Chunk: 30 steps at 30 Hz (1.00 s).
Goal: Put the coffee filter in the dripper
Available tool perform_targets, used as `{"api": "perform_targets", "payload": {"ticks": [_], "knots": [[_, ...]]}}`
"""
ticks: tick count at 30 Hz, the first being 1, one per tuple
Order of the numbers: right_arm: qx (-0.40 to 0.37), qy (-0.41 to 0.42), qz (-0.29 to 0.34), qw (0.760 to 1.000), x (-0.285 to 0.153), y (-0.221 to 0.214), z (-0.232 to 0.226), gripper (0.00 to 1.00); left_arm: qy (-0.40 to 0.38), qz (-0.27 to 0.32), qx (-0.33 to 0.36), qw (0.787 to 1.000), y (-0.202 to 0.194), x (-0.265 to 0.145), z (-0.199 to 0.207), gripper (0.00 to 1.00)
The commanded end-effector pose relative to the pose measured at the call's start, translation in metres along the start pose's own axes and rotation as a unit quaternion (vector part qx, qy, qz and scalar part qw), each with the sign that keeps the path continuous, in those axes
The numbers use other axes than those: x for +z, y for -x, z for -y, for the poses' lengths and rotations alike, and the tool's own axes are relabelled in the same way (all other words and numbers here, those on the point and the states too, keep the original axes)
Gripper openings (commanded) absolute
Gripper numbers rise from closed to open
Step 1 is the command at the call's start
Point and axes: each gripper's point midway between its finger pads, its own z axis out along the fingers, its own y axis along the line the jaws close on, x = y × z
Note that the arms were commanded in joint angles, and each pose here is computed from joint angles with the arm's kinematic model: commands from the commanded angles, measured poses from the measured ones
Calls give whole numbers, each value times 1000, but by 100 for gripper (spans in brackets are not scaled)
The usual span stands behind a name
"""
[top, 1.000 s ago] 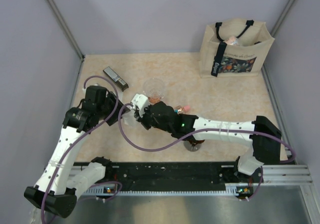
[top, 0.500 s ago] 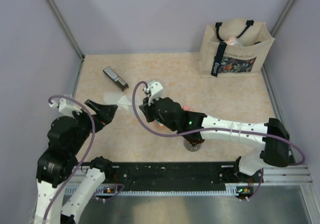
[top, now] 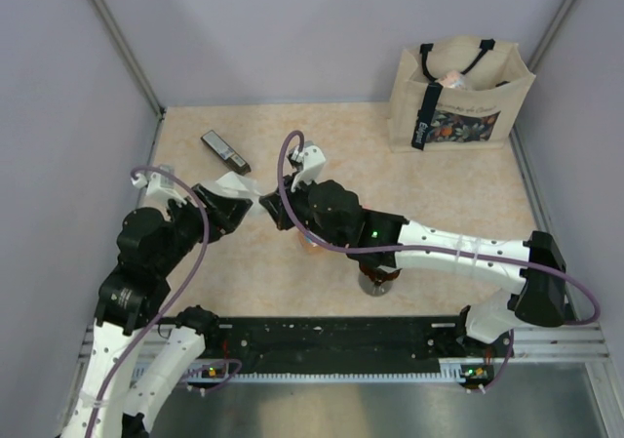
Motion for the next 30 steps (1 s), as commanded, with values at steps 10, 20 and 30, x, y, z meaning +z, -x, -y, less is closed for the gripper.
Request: {"api": "perform_targets", "payload": {"ticks": [10, 20, 30], "knots": [[41, 38, 43, 997, -3, 34, -24, 0, 11, 30, 0, 999, 15, 21, -3, 47], [60, 45, 32, 997, 3, 24, -14, 0, 142, 51, 1, 989, 19, 16, -53, 0], [3, 48, 14, 999, 16, 11, -12, 28, 141, 31, -4, 990, 15, 11, -47, 0]]}}
